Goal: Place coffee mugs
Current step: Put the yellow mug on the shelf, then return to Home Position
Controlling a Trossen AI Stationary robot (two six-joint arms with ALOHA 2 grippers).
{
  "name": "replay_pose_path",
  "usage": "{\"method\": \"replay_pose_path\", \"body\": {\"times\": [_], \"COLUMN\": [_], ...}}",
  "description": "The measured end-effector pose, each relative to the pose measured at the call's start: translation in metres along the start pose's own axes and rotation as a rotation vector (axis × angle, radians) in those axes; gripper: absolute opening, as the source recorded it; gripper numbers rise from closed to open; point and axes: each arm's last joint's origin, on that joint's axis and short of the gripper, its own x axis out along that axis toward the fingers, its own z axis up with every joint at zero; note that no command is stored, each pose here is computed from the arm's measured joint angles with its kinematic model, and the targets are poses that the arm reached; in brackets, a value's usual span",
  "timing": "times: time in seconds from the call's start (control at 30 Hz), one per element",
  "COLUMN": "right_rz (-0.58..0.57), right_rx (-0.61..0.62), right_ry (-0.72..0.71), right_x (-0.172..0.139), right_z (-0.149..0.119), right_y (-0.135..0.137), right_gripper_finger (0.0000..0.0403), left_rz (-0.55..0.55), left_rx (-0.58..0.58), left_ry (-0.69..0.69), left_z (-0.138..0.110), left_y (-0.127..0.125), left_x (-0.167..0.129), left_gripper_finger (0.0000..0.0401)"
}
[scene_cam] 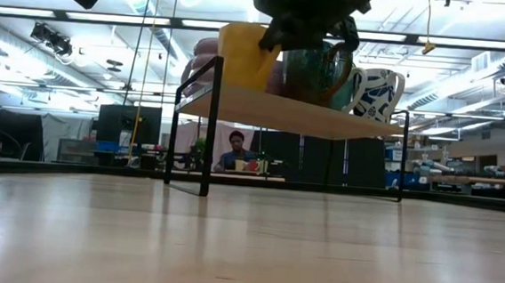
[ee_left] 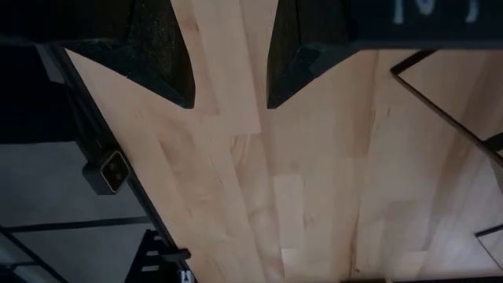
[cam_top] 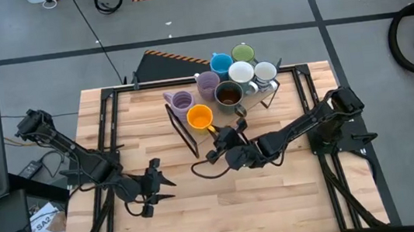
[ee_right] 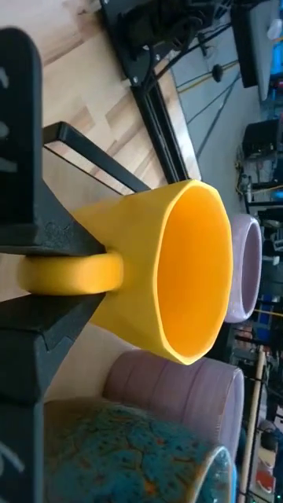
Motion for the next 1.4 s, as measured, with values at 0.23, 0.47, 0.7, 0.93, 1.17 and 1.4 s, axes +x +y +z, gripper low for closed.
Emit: {"method": "replay_pose_path", "body": {"times": [0.23,0.47,0.7,0.93,1.17,1.4], "right_rz": [0.008,0.012,0.036,0.108,0.152,0.269], "right_rx": [0.034,0.021,0.003,-0.021,-0.085,-0.078], "right_ry": [-0.009,-0.007,-0.01,-0.033,-0.019,0.016], "right_x": [0.0,0.0,-0.008,-0.032,-0.054,-0.081], "right_z": [0.0,0.0,0.0,0.024,0.049,0.057], "right_y": [0.0,0.0,0.004,-0.003,-0.024,-0.062], "right_gripper_finger": [0.0106,0.0148,0.0188,0.0219,0.0233,0.0234], "left_rz": [-0.007,-0.008,-0.008,-0.02,-0.002,-0.011], "left_rx": [0.003,-0.001,0.0,0.072,0.095,0.033], "left_ry": [0.005,0.001,0.0,-0.012,-0.058,-0.15], "left_z": [-0.001,0.0,0.0,0.0,0.007,-0.013], "left_y": [-0.002,-0.002,-0.002,-0.004,0.005,0.022], "left_x": [-0.001,-0.001,-0.001,-0.002,-0.012,-0.034], "left_gripper_finger": [0.0167,0.0167,0.0167,0.0167,0.0167,0.0167]}}
